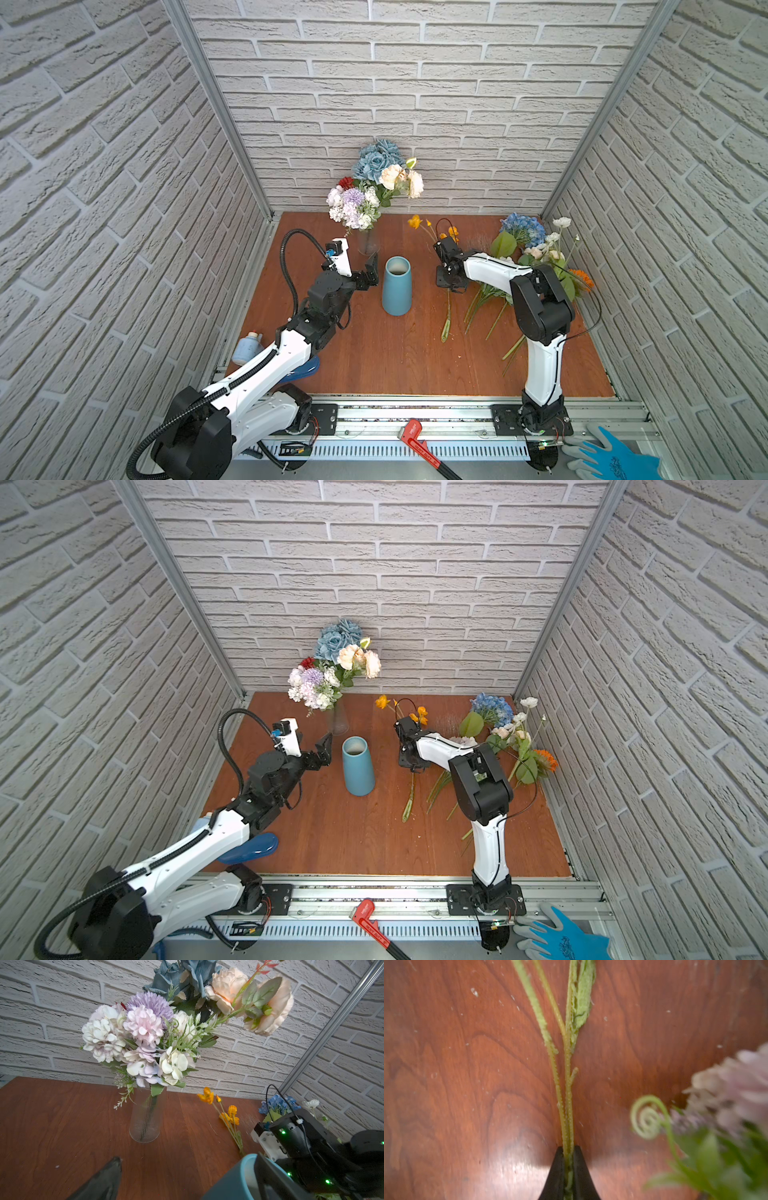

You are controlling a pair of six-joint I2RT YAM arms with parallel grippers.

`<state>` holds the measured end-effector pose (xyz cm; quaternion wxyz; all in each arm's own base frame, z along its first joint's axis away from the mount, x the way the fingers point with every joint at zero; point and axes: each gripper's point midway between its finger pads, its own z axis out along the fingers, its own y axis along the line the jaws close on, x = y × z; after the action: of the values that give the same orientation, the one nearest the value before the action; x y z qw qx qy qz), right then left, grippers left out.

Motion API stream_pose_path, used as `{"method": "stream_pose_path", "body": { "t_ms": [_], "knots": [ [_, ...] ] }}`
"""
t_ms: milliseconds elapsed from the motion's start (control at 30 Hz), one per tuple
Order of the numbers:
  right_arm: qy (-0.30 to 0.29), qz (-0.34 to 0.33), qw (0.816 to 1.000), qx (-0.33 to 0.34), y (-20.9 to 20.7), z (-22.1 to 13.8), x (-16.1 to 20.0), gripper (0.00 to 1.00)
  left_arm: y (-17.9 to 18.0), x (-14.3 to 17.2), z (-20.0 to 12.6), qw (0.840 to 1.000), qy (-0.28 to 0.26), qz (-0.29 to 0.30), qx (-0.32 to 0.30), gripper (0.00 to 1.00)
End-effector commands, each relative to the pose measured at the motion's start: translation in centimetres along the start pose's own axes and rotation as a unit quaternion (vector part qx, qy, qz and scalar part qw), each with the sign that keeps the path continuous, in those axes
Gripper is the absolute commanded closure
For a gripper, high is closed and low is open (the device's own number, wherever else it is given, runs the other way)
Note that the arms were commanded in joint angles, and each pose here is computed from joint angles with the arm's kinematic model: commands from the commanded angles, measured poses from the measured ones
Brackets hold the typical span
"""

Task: Arrange flowers in a vase
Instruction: Pick up the flower from the top-center of the table.

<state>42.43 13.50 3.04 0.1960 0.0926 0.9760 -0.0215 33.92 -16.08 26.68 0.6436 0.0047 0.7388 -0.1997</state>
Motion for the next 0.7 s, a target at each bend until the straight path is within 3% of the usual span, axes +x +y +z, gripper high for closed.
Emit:
{"method": "stream_pose_path", "body": {
  "t_ms": [0,167,367,667],
  "knots": [
    [-0.081,0.011,0.996,-0.045,0.4,-5.8,-3.8,0.94,0.5,-0.4,-0.3,1.000,-0.015,-0.008,-0.008,0.02],
    [-0.158,-0.017,0.984,-0.082,0.2,-12.3,-6.4,0.94,1.5,0.2,-0.3,1.000,-0.010,-0.015,-0.025,0.02],
    [-0.261,-0.064,0.956,-0.114,-0.7,-20.8,-8.5,0.94,2.9,1.1,-0.3,0.998,-0.004,-0.054,-0.035,0.02],
    [-0.426,-0.107,0.875,-0.203,-0.7,-33.2,-9.6,0.94,4.2,1.9,-0.1,0.995,0.007,-0.086,-0.041,0.02]
  ]
}}
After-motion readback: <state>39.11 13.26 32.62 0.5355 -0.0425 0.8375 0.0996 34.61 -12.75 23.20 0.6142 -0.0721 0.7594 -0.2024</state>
